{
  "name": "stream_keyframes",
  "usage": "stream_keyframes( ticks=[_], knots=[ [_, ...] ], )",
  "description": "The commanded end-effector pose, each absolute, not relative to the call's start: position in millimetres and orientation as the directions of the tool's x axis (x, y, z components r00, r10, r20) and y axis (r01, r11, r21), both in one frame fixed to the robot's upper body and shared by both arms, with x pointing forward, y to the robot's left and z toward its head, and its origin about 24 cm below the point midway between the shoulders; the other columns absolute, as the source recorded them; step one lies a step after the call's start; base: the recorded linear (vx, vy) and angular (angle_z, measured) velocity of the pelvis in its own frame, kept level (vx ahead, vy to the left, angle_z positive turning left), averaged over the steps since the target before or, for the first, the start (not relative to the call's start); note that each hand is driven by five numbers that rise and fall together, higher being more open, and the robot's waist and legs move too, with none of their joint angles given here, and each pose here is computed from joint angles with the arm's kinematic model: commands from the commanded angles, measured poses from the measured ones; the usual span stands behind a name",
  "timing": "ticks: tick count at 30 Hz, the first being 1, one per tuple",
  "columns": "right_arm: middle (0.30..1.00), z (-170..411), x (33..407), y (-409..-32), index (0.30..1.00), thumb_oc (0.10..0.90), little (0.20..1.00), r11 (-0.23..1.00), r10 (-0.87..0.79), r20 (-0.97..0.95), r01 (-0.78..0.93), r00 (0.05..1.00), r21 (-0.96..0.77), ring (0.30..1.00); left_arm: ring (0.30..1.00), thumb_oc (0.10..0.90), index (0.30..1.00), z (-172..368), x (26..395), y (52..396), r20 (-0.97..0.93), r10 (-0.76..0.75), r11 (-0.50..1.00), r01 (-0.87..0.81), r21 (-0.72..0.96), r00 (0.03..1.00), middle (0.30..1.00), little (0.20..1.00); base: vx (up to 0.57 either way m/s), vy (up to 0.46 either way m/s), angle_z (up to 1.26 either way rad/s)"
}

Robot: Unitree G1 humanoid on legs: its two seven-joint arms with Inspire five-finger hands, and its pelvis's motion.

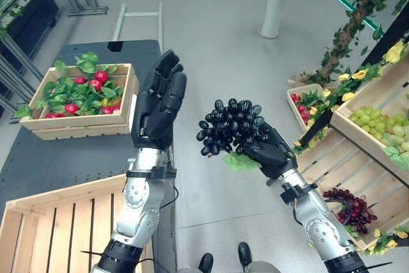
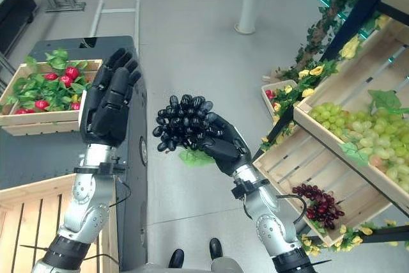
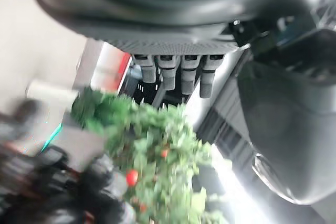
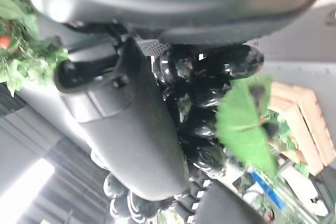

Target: Pick up the fruits from the basket on one side to the basket on the other side

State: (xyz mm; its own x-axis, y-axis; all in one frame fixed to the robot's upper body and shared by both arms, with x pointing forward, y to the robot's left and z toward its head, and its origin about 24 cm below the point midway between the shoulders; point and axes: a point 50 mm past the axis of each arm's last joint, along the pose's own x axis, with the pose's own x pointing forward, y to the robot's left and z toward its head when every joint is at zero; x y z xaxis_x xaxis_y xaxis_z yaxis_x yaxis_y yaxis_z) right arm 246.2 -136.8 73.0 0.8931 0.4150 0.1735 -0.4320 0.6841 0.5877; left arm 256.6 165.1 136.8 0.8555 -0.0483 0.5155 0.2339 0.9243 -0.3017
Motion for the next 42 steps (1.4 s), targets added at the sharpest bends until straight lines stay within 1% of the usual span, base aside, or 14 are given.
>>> stream_keyframes(
  ticks=[1, 8, 15, 20, 24, 28, 30, 31, 33, 37, 42],
  knots=[
    [0.3, 137, 251, -139, 0.3, 0.4, 0.3, 0.611, 0.33, 0.543, -0.613, 0.772, 0.501, 0.3, 0.9, 0.8, 0.9, 168, 256, 168, 0.675, -0.064, 0.916, 0.311, -0.252, 0.735, 0.9, 0.9, 0.0, 0.29, -0.47],
    [0.3, 132, 246, -138, 0.3, 0.4, 0.3, 0.609, 0.336, 0.546, -0.619, 0.767, 0.496, 0.3, 0.9, 0.8, 0.9, 162, 257, 165, 0.652, -0.096, 0.915, 0.325, -0.24, 0.752, 0.9, 0.9, 0.01, 0.227, -0.52],
    [0.3, 127, 252, -140, 0.3, 0.4, 0.3, 0.572, 0.414, 0.524, -0.66, 0.744, 0.487, 0.3, 0.9, 0.8, 0.9, 162, 258, 172, 0.64, -0.057, 0.931, 0.273, -0.244, 0.766, 0.9, 0.9, -0.07, 0.07, -0.64],
    [0.3, 117, 249, -135, 0.3, 0.4, 0.3, 0.533, 0.45, 0.502, -0.673, 0.739, 0.512, 0.3, 0.9, 0.8, 0.9, 157, 253, 180, 0.627, -0.036, 0.947, 0.227, -0.228, 0.778, 0.9, 0.9, -0.02, -0.124, -0.54],
    [0.3, 118, 253, -128, 0.3, 0.4, 0.3, 0.533, 0.478, 0.476, -0.674, 0.738, 0.511, 0.3, 0.9, 0.8, 0.9, 155, 253, 184, 0.631, 0.005, 0.947, 0.198, -0.251, 0.776, 0.9, 0.9, 0.02, -0.245, -0.61],
    [0.3, 108, 257, -128, 0.3, 0.4, 0.3, 0.536, 0.518, 0.406, -0.656, 0.753, 0.532, 0.3, 0.9, 0.8, 0.9, 156, 251, 189, 0.639, 0.052, 0.954, 0.151, -0.259, 0.767, 0.9, 0.9, 0.03, -0.263, -0.48],
    [0.3, 102, 255, -133, 0.3, 0.4, 0.3, 0.555, 0.536, 0.365, -0.644, 0.761, 0.527, 0.3, 0.9, 0.8, 0.9, 157, 249, 193, 0.641, 0.08, 0.953, 0.13, -0.274, 0.763, 0.9, 0.9, 0.01, -0.301, -0.31],
    [0.3, 96, 254, -137, 0.3, 0.4, 0.3, 0.599, 0.555, 0.321, -0.636, 0.768, 0.487, 0.3, 0.9, 0.8, 0.9, 157, 248, 195, 0.647, 0.099, 0.95, 0.123, -0.289, 0.756, 0.9, 0.9, -0.01, -0.255, -0.11],
    [0.3, 93, 254, -139, 0.3, 0.4, 0.3, 0.627, 0.586, 0.288, -0.649, 0.757, 0.431, 0.3, 0.9, 0.8, 0.9, 160, 248, 195, 0.657, 0.107, 0.95, 0.12, -0.29, 0.746, 0.9, 0.9, -0.03, -0.169, 0.06],
    [0.3, 90, 262, -148, 0.3, 0.4, 0.3, 0.638, 0.576, 0.273, -0.632, 0.771, 0.44, 0.3, 0.9, 0.8, 0.9, 168, 252, 193, 0.687, 0.084, 0.951, 0.149, -0.272, 0.721, 0.9, 0.9, -0.1, -0.178, 0.21],
    [0.3, 85, 276, -147, 0.3, 0.4, 0.3, 0.637, 0.562, 0.271, -0.618, 0.781, 0.461, 0.3, 0.9, 0.8, 0.9, 177, 254, 187, 0.708, 0.023, 0.951, 0.202, -0.232, 0.706, 0.9, 0.9, -0.03, -0.095, 0.28]
  ],
)
